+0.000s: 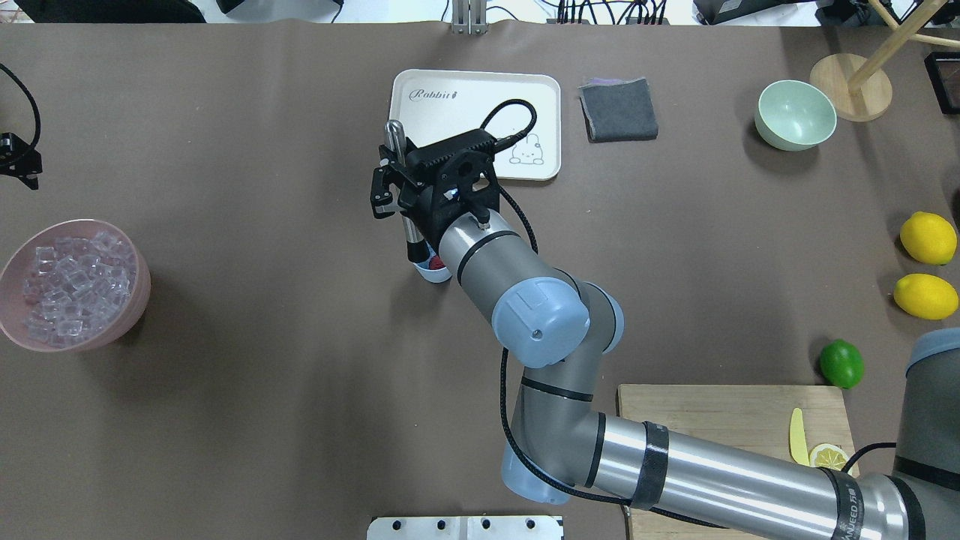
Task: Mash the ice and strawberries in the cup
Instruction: 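Lower the pestle into the cup and press down on the strawberry and ice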
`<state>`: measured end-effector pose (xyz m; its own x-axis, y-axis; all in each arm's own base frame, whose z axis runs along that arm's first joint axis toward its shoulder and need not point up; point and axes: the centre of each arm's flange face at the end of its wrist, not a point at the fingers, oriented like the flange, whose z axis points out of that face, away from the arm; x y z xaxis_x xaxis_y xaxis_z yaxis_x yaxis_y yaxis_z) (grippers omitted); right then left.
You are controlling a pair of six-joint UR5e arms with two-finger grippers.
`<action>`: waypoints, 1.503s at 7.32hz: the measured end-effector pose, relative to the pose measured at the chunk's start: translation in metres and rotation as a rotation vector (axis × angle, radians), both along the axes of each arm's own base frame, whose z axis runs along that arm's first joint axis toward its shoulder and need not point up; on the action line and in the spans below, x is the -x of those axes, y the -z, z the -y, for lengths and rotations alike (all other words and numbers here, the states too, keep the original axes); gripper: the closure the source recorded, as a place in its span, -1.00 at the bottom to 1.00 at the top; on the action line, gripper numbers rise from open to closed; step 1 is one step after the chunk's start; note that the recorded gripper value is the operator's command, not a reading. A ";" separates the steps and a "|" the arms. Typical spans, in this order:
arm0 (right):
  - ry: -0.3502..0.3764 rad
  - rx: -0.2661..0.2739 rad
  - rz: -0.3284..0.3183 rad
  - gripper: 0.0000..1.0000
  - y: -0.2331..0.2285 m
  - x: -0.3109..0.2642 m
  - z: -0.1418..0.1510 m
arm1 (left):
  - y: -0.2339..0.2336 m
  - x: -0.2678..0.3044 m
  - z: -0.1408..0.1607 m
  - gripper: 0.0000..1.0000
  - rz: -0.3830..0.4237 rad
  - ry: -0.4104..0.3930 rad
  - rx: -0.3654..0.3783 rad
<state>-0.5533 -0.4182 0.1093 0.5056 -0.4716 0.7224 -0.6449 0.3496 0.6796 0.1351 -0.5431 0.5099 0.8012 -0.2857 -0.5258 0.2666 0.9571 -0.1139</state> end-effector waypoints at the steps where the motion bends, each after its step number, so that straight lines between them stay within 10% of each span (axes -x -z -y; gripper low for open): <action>1: -0.010 -0.011 0.015 1.00 0.010 -0.011 0.004 | 0.001 0.000 0.000 -0.95 -0.001 0.000 -0.001; 11: 0.034 0.029 -0.086 1.00 -0.034 0.028 0.019 | 0.000 0.000 0.001 -0.95 0.000 0.000 -0.001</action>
<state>-0.5809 -0.4370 0.1437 0.5504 -0.4686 0.6910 -0.5723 0.3908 0.7209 0.1354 -0.5439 0.5097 0.8010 -0.2850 -0.5264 0.2664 0.9572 -0.1129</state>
